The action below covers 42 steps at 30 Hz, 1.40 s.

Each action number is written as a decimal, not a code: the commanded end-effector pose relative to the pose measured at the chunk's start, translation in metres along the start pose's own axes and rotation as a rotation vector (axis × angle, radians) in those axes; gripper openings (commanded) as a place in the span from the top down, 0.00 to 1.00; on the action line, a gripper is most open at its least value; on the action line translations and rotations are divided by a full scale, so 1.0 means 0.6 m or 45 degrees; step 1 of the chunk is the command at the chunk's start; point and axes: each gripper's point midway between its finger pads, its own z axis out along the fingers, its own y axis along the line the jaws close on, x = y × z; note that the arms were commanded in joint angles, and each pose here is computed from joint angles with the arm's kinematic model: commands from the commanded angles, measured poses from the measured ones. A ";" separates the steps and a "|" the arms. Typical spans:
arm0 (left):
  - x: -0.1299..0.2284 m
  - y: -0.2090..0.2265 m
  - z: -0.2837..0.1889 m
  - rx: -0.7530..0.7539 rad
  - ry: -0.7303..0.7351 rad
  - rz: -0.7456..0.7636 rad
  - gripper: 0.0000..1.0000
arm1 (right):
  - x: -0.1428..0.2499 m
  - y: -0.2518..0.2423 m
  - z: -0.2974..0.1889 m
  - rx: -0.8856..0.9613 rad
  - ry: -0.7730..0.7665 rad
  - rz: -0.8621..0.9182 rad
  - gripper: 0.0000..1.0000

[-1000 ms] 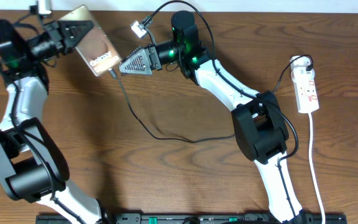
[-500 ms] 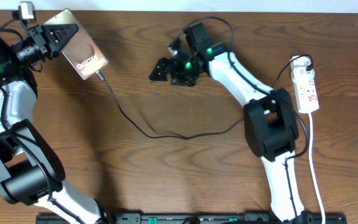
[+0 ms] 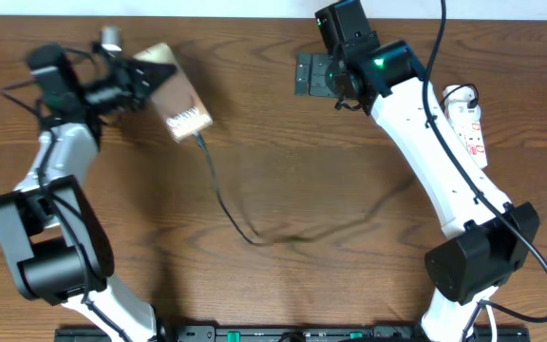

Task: Plug charger to phone and switch on socket
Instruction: 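Release the connector and raise the right gripper away from the phone, then lower the phone face-up onto the table center with the left gripper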

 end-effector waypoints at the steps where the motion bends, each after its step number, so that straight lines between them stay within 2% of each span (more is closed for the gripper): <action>1: 0.027 0.054 0.030 -0.171 -0.025 0.096 0.92 | 0.003 -0.025 0.015 0.107 0.000 0.012 0.01; 7: 0.110 0.162 0.058 -0.555 0.059 -0.021 0.92 | 0.005 -0.025 0.015 0.109 0.005 0.010 0.01; 13: 0.165 0.206 0.074 -0.776 0.147 -0.019 0.93 | 0.006 -0.026 0.015 0.111 0.010 0.009 0.01; 24: 0.200 0.242 0.071 -1.013 0.187 -0.036 0.92 | 0.011 -0.028 0.015 0.118 0.023 0.006 0.01; 29: 0.211 0.262 0.055 -1.093 0.150 -0.117 0.92 | 0.011 -0.027 0.015 0.114 0.025 0.007 0.01; 39: 0.224 0.272 0.049 -1.114 0.157 -0.147 0.92 | 0.012 -0.027 0.015 0.114 0.027 0.006 0.02; 42: 0.225 0.272 0.048 -1.115 0.160 -0.149 0.86 | 0.013 -0.027 0.015 0.116 0.031 0.005 0.02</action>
